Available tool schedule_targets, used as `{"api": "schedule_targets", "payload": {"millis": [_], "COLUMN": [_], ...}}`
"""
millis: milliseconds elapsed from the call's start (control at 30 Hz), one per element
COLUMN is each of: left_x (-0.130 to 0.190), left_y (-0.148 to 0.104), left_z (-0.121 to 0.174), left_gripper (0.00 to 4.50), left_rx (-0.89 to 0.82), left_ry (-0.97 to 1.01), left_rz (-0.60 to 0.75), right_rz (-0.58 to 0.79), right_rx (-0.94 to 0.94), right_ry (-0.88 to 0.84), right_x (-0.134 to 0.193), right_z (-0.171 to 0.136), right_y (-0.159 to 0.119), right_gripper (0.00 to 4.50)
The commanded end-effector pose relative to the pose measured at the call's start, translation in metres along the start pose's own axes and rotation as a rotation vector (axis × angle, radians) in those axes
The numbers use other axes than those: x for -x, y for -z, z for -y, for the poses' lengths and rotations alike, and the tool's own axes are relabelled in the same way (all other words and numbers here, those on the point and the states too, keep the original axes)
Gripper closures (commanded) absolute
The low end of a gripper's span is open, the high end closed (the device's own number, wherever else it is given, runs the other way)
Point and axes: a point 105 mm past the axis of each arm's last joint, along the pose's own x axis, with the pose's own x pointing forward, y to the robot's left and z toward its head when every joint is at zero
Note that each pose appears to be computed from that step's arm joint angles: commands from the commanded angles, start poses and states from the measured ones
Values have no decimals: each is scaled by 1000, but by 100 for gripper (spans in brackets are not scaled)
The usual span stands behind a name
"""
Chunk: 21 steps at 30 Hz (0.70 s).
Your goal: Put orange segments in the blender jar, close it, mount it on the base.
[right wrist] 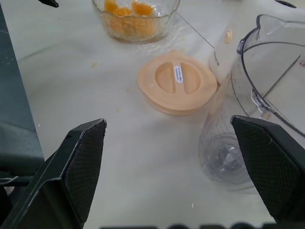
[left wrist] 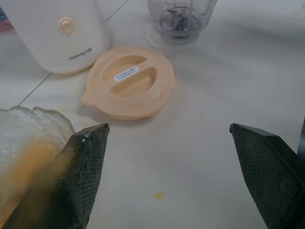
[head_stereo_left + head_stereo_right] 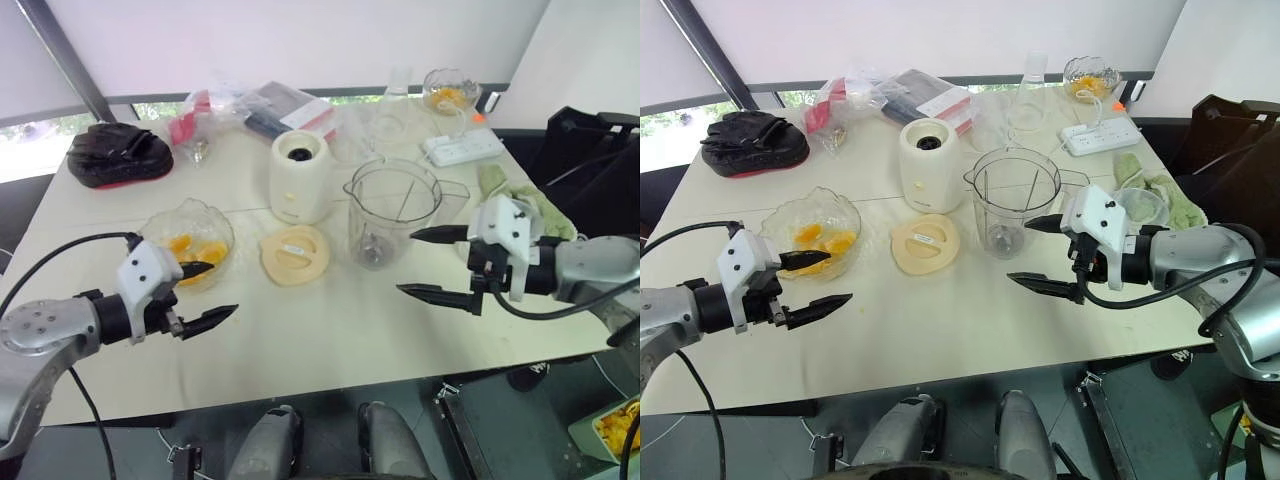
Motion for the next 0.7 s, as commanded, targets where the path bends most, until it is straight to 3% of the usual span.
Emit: {"api": "schedule_targets", "payload": {"millis": [33,333,700], "left_x": [7,23,-30], "left_y": [-6,-12,21], "left_z": [-14,-89,-143], "left_gripper": [27,27,27], "left_rx": [-38,-57,-18], "left_ry": [-1,42,112], "left_rz": [-21,-111,-258], "right_rz": [36,79,101], "right_rx": [46,28,-2], "right_ry": [-2,19,84], "right_x": [-2,-14,-17], "right_z": [-4,-13,-24], "right_y": [-12,-12,-8], "right_gripper": [10,10,10]}}
